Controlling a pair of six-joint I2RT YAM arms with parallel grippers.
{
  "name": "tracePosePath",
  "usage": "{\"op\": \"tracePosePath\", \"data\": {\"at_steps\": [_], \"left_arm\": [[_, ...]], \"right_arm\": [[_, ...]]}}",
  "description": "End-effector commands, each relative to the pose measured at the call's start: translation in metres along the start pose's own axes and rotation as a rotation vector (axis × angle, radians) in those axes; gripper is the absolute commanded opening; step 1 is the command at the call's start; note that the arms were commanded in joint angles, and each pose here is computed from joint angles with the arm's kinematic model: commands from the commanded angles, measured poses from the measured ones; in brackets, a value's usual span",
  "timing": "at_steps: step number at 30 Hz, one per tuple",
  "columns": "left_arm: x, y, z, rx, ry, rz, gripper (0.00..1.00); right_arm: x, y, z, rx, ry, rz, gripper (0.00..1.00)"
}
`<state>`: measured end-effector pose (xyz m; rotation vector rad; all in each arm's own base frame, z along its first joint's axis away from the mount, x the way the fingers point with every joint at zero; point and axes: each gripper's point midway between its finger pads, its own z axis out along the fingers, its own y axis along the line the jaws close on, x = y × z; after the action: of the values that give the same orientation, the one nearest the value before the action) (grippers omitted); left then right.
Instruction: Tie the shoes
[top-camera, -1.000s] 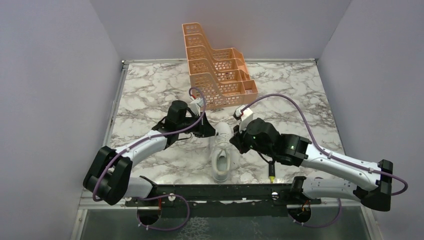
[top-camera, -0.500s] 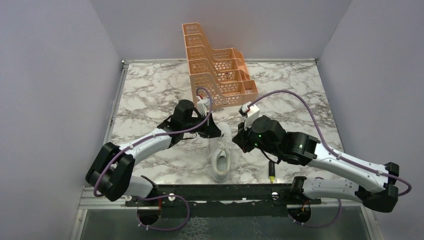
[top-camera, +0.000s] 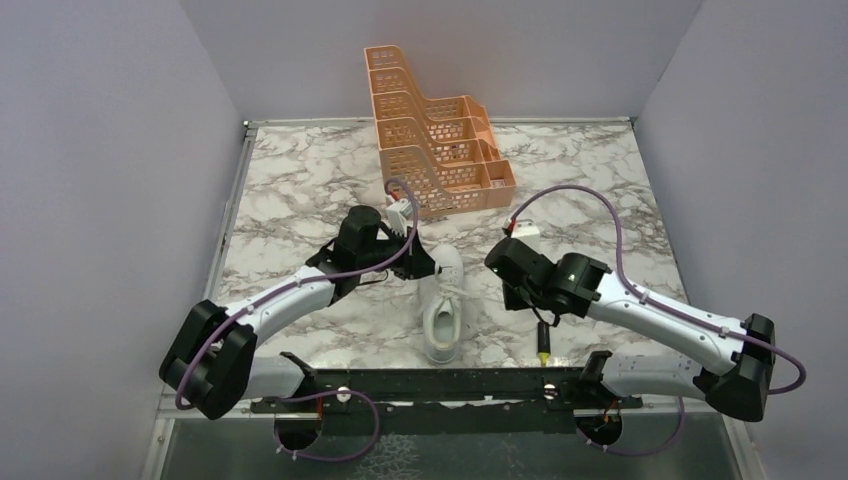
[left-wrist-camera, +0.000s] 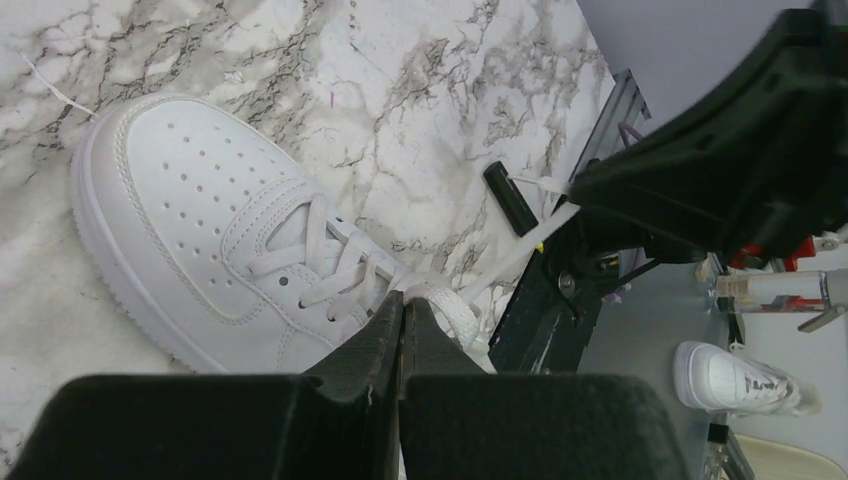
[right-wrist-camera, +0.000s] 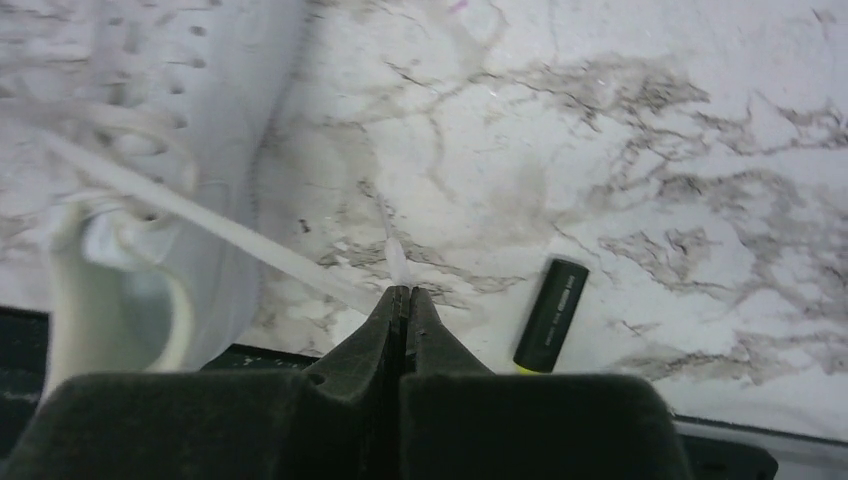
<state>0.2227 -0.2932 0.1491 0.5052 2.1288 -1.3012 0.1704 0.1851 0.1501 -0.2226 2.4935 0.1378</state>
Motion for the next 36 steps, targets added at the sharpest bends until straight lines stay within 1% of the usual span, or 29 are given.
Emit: {"op": "tracePosePath", "data": {"at_steps": [1,7,10,12,13,15,17,18,19,20,22,23,24,25,26,27,28,29,31,32,33,36], "left_arm": [[-0.012,-0.008,-0.007,0.007,-0.065,0.067,0.00],[-0.006,-0.010,-0.007,0.027,-0.044,0.065,0.00],[-0.004,-0.010,-0.008,0.023,-0.029,0.074,0.00],[-0.004,-0.011,-0.010,0.028,-0.027,0.079,0.00],[-0.003,-0.012,-0.010,0.027,-0.021,0.079,0.00],[-0.003,-0.014,-0.012,0.034,-0.019,0.078,0.00],[-0.004,-0.017,-0.013,0.040,-0.024,0.079,0.00],[-0.005,-0.018,-0.014,0.043,-0.025,0.081,0.00],[-0.005,-0.018,-0.014,0.044,-0.023,0.087,0.00],[-0.005,-0.019,-0.014,0.043,-0.017,0.092,0.00],[-0.006,-0.018,-0.014,0.036,-0.003,0.103,0.00],[-0.006,-0.018,-0.014,0.034,0.000,0.104,0.00],[-0.006,-0.018,-0.014,0.034,0.001,0.104,0.00],[-0.006,-0.018,-0.015,0.032,-0.002,0.104,0.00],[-0.007,-0.019,-0.016,0.034,-0.010,0.104,0.00],[-0.006,-0.019,-0.016,0.034,-0.014,0.101,0.00],[-0.007,-0.020,-0.017,0.036,-0.021,0.104,0.00],[-0.008,-0.021,-0.017,0.040,-0.024,0.108,0.00],[-0.008,-0.022,-0.018,0.041,-0.024,0.115,0.00],[-0.007,-0.021,-0.018,0.037,-0.022,0.113,0.00],[-0.006,-0.020,-0.018,0.035,-0.022,0.111,0.00],[-0.006,-0.021,-0.018,0.040,-0.024,0.097,0.00]], "right_arm": [[0.034,-0.030,0.018,0.107,0.128,0.068,0.01],[0.068,-0.032,0.041,0.112,0.242,0.118,0.01],[0.073,-0.017,0.048,0.018,0.256,0.093,0.01],[0.071,-0.013,0.046,-0.009,0.255,0.074,0.01],[0.070,-0.014,0.042,-0.012,0.259,0.068,0.07],[0.065,-0.009,0.028,-0.064,0.261,0.043,0.24],[0.063,0.011,0.009,-0.221,0.269,0.029,0.46],[0.066,0.027,-0.003,-0.333,0.297,0.028,0.54],[0.062,0.036,-0.012,-0.404,0.286,0.024,0.57],[0.048,0.044,-0.022,-0.470,0.226,0.001,0.60],[0.016,0.057,-0.032,-0.579,0.052,-0.114,0.70],[0.002,0.059,-0.026,-0.610,-0.028,-0.171,0.70],[-0.005,0.059,-0.014,-0.648,-0.078,-0.223,0.68],[-0.009,0.058,-0.003,-0.735,-0.127,-0.290,0.62],[-0.018,0.059,0.001,-0.826,-0.202,-0.319,0.57],[-0.025,0.060,0.002,-0.894,-0.285,-0.343,0.55],[-0.034,0.058,0.000,-0.930,-0.372,-0.368,0.55],[-0.043,0.054,0.002,-0.924,-0.446,-0.392,0.57],[-0.050,0.045,0.014,-0.881,-0.516,-0.456,0.62],[-0.047,0.041,0.021,-0.890,-0.533,-0.493,0.63],[-0.045,0.039,0.025,-0.919,-0.552,-0.524,0.62],[-0.036,0.036,0.038,-1.005,-0.556,-0.551,0.61]]}}
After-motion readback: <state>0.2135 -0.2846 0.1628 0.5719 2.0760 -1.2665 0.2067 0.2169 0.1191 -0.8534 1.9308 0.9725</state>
